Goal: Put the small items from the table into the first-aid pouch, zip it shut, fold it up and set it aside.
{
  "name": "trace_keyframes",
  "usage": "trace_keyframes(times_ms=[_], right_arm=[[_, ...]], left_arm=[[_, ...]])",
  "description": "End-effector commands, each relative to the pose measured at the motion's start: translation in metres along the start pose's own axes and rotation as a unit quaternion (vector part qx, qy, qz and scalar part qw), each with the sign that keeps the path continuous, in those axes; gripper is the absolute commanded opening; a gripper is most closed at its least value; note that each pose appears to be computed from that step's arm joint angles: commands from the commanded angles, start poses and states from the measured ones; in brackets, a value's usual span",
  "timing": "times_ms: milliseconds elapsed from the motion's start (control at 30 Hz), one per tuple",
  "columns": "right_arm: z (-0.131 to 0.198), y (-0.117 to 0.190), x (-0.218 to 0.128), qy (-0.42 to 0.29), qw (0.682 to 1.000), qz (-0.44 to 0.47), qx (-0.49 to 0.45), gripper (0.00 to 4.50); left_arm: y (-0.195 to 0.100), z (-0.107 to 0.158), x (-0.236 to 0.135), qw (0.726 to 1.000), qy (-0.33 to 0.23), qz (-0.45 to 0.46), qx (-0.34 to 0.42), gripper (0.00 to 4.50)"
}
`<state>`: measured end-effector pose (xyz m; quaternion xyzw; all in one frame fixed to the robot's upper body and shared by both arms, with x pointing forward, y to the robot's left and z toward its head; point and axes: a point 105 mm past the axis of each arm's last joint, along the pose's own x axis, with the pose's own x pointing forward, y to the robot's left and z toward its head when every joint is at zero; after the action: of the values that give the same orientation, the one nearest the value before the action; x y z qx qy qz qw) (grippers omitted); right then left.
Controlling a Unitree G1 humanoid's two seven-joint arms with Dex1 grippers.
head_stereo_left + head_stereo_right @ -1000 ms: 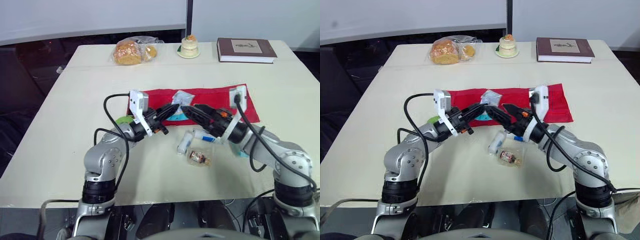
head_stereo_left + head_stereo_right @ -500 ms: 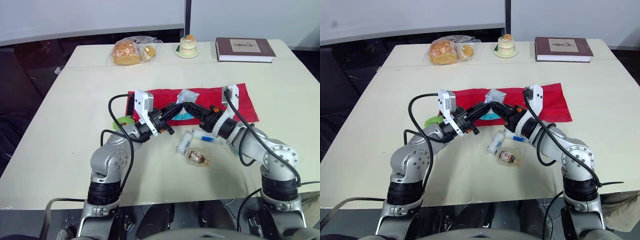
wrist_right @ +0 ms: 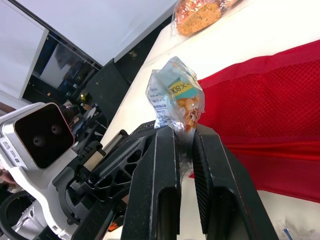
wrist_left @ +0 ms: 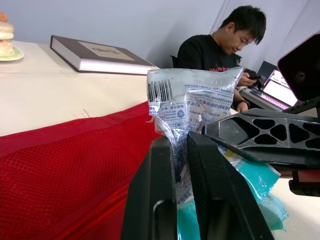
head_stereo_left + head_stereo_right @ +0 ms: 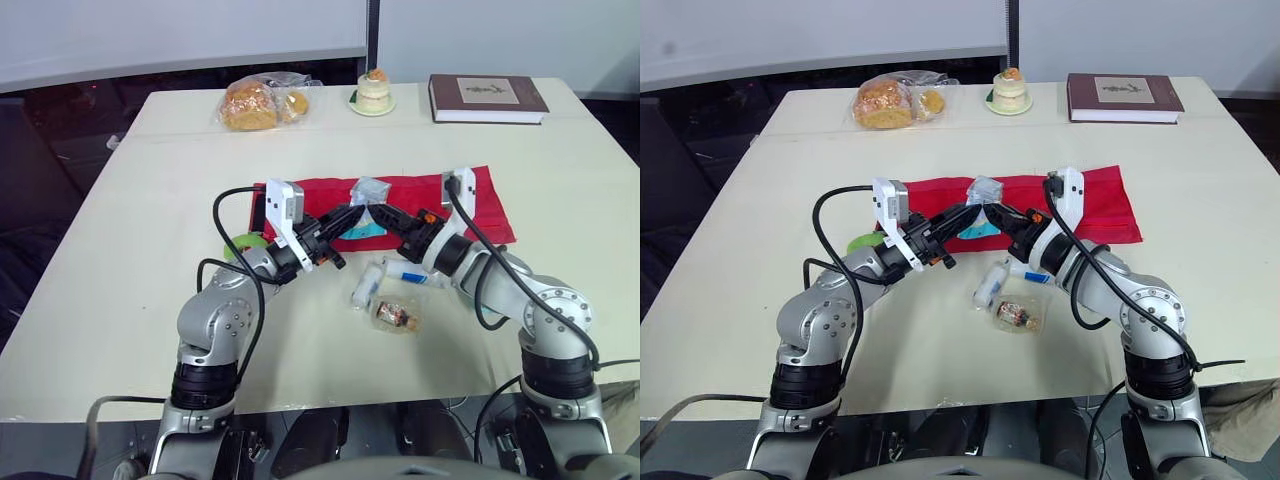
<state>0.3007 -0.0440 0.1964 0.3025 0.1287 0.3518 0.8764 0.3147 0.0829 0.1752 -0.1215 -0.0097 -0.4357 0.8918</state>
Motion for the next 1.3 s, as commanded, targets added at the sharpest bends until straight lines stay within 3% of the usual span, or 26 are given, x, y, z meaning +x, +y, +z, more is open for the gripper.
trace_keyframes(times_ms=[33,133,200,233,433,567,667,1300], right_arm=[[0.012,0.006,-0.007,-0.020,1.000,0.017,-0.004,0.00],[0.014,0.001,-0.012,-0.017,1.000,0.015,-0.005,0.00],[0.014,-0.001,-0.016,-0.014,1.000,0.013,-0.005,0.00],[0.014,-0.002,-0.017,-0.013,1.000,0.013,-0.005,0.00],[0.010,-0.008,-0.028,0.002,1.000,0.006,-0.003,0.00],[0.009,-0.010,-0.029,0.005,1.000,0.003,-0.001,0.00],[0.008,-0.012,-0.029,0.006,1.000,-0.005,-0.003,0.00],[0.009,-0.018,-0.029,-0.019,0.999,-0.032,-0.006,0.00]], left_arm=[[0.006,0.011,-0.007,1.000,-0.005,0.002,0.025,2.04],[0.024,0.019,-0.019,0.998,0.003,0.025,0.058,3.30],[0.038,0.024,-0.028,0.995,0.013,0.041,0.085,4.38],[0.043,0.026,-0.031,0.994,0.017,0.046,0.095,4.46],[0.092,0.025,-0.061,0.964,0.113,0.094,0.220,4.46],[0.109,0.018,-0.072,0.941,0.183,0.084,0.273,4.46],[0.126,0.014,-0.080,0.905,0.239,0.087,0.342,4.46],[0.140,0.000,-0.056,0.874,0.279,0.054,0.395,4.46]])
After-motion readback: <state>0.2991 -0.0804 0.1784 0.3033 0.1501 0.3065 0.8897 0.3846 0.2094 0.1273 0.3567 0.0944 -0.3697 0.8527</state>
